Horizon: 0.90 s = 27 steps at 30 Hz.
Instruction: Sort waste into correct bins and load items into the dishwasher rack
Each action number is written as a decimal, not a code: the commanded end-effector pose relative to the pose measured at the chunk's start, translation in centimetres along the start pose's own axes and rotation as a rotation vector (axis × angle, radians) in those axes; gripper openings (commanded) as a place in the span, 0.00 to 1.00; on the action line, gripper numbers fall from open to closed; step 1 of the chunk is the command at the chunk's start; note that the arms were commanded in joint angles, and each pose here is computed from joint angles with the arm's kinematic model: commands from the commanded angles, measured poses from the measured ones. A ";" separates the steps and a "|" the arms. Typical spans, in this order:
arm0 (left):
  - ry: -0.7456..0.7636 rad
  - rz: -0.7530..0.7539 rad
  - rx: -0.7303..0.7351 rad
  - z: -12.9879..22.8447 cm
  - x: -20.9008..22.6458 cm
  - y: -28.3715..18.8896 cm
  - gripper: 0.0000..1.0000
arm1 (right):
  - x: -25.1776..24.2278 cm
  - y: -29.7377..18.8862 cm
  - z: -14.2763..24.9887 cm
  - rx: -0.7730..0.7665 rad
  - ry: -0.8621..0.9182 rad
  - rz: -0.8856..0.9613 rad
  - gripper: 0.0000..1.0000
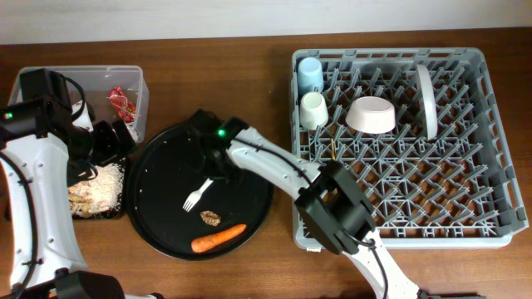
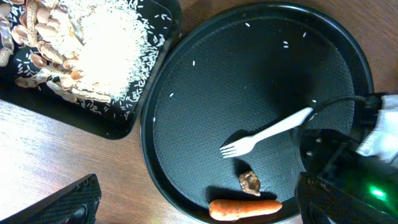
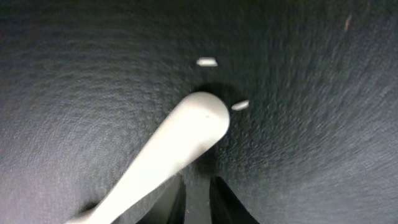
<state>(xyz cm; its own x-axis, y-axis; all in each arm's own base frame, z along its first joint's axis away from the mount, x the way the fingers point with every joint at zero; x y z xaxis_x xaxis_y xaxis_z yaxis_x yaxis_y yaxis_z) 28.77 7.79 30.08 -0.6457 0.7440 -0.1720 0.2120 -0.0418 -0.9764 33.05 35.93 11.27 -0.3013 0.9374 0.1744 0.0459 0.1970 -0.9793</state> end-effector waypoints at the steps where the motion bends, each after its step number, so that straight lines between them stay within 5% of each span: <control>1: -0.007 0.010 -0.005 0.1 0.0 -0.2 0.99 | 2.6 -2.3 0.1 0.001 -0.241 -0.164 0.18; 9: -0.007 0.010 -0.004 0.1 0.0 -0.2 0.99 | 9.3 -1.2 2.0 -0.072 -0.413 -0.333 0.18; 18: -0.008 0.009 0.000 0.1 0.0 -0.2 0.99 | 6.7 2.0 2.8 0.000 -0.373 -0.122 0.26; 27: -0.008 0.007 0.003 0.2 0.1 -0.2 0.99 | 8.8 0.5 0.7 -0.142 -0.400 -0.240 0.26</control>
<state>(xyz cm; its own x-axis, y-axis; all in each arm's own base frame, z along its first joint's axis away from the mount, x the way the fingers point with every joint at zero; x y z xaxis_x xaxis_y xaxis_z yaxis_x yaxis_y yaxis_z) 28.72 7.77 30.06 -0.6464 0.7438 -0.1703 0.2080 -0.0429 -0.9772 28.88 43.60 11.53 -0.6494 0.6862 0.3277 0.0041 0.4341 -0.9009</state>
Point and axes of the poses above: each gripper's point midway between its finger pads, its own y axis out along the fingers, its own x axis along the line the jaws close on, z = x × y, the point moved 10 cm from there along -y, back along the fingers, and after that the axes turned 14 degrees about -y, right-handed, at the moved point
